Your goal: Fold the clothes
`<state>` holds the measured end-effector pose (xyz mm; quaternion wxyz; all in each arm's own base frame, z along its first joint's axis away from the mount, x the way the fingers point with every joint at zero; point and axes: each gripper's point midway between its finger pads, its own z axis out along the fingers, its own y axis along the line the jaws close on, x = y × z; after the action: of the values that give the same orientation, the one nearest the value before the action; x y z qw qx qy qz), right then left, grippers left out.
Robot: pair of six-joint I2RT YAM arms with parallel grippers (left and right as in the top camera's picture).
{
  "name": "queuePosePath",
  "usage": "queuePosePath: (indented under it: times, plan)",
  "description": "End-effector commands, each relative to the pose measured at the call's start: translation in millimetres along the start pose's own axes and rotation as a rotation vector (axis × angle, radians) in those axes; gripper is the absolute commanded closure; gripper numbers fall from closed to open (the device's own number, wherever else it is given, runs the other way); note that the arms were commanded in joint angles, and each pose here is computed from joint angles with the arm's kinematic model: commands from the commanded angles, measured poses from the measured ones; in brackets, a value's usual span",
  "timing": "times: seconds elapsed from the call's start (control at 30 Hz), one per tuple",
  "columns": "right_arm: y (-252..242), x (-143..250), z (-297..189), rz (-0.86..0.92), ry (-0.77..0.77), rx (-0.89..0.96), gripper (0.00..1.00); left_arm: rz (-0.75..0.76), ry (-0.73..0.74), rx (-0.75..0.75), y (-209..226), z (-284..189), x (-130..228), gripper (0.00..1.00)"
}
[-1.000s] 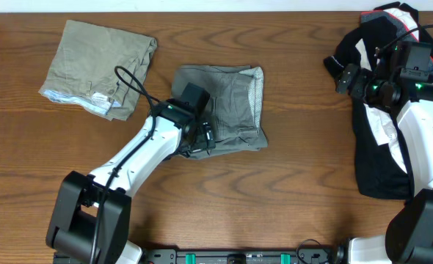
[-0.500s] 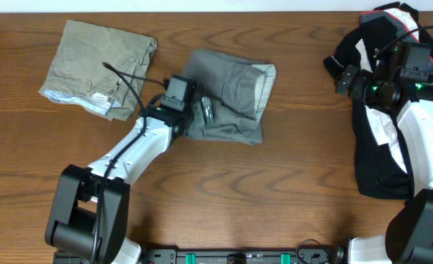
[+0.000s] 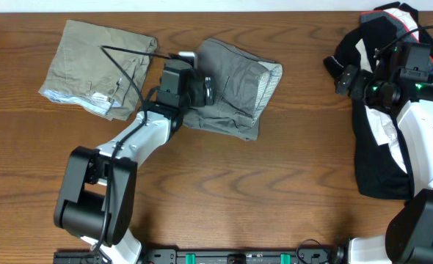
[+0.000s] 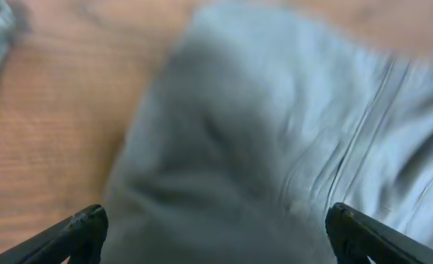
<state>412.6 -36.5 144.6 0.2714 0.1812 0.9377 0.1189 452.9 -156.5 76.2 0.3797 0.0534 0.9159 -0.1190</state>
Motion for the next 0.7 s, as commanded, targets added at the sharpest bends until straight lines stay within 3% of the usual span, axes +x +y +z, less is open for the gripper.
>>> queuePosePath:
  times: [0.0, 0.27, 0.67]
  plan:
    - [-3.0, 1.7, 2.4, -0.010, 0.005, 0.009, 0.01, 0.175, -0.010, 0.071, -34.8, -8.0, -23.9, 0.05]
    - [-4.4, 6.8, 2.6, -0.005, 0.025, 0.014, 0.01, 0.300, 0.046, 0.061, -84.7, -23.8, -44.0, 0.05]
    - [-5.8, 11.8, 2.4, -0.016, 0.045, 0.020, 0.01, 0.414, 0.210, 0.058, -143.5, 40.4, 10.6, 0.05]
